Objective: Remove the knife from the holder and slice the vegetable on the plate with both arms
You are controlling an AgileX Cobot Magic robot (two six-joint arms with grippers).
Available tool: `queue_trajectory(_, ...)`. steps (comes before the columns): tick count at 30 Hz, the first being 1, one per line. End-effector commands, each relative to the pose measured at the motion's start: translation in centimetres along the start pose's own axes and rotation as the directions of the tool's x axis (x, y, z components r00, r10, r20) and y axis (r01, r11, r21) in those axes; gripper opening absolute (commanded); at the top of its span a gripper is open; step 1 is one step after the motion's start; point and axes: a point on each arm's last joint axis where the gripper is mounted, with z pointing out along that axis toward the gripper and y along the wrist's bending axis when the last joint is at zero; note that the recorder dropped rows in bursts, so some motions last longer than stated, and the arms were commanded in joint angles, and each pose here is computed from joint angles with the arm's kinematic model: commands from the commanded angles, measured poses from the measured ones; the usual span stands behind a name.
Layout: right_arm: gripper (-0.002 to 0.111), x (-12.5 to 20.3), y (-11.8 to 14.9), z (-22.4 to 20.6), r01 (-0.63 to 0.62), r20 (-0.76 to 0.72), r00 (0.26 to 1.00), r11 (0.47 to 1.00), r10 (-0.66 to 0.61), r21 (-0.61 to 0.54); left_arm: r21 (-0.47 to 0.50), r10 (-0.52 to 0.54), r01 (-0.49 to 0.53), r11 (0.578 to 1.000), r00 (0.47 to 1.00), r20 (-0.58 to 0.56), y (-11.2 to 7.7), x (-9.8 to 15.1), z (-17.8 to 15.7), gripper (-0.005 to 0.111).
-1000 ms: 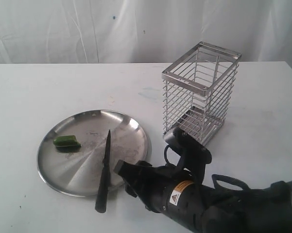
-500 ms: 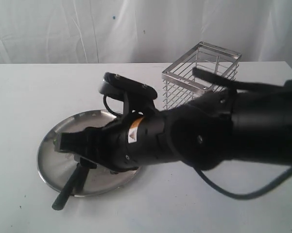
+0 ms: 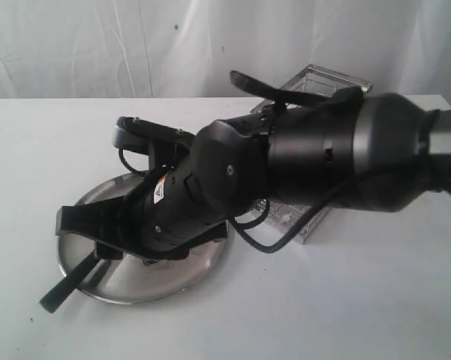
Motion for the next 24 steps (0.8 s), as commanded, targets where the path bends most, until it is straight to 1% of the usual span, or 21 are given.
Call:
queue_trajectory(1, 0.049, 0.0, -0.2, 1.0, -0.009, -0.031, 0.999, 1.0, 0.01, 0.011, 0.005, -0.001, 0.001, 1.0, 1.0, 0.003, 0.0, 0.1, 0.0, 0.0)
queue_trajectory(6, 0.049, -1.4, 1.1, 0.7, 0.022, 0.005, 1.0, 1.0, -0.022, -0.023, 0.005, -0.001, 0.001, 1.0, 1.0, 0.003, 0.0, 0.1, 0.0, 0.0)
queue_trajectory(11, 0.049, -2.1, 1.5, 2.5, -0.002, 0.012, 1.0, 0.999, 0.002, -0.034, 0.005, -0.001, 0.001, 1.0, 1.0, 0.003, 0.0, 0.1, 0.0, 0.0)
queue_trajectory(13, 0.049, -1.8, 1.5, 3.4, -0.074, -0.021, 0.997, 0.996, 0.073, -0.049, 0.005, -0.001, 0.001, 1.0, 1.0, 0.003, 0.0, 0.1, 0.0, 0.0)
queue_trajectory(15, 0.049, -1.5, 1.7, 3.8, -0.115, -0.064, 0.992, 0.991, 0.11, -0.074, 0.005, -0.001, 0.001, 1.0, 1.0, 0.003, 0.0, 0.1, 0.0, 0.0)
queue_trajectory(17, 0.049, -1.2, 2.1, 4.2, -0.171, -0.108, 0.981, 0.978, 0.158, -0.123, 0.005, -0.001, 0.001, 1.0, 1.0, 0.003, 0.0, 0.1, 0.0, 0.0)
queue_trajectory(19, 0.049, -1.1, 2.0, 4.8, -0.258, -0.159, 0.96, 0.952, 0.232, -0.163, 0.005, -0.001, 0.001, 1.0, 1.0, 0.003, 0.0, 0.1, 0.0, 0.0)
queue_trajectory(21, 0.049, -1.1, 1.6, 5.6, -0.348, -0.252, 0.922, 0.914, 0.294, -0.209, 0.005, -0.001, 0.001, 1.0, 1.0, 0.003, 0.0, 0.1, 0.0, 0.0)
queue_trajectory(23, 0.049, -1.3, 1.2, 6.4, -0.429, -0.361, 0.879, 0.848, 0.312, -0.312, 0.005, -0.001, 0.001, 1.0, 1.0, 0.003, 0.0, 0.1, 0.0, 0.0)
queue_trajectory(24, 0.049, -1.6, 0.9, 6.9, -0.463, -0.395, 0.864, 0.801, 0.312, -0.38, 0.005, -0.001, 0.001, 1.0, 1.0, 0.003, 0.0, 0.1, 0.0, 0.0)
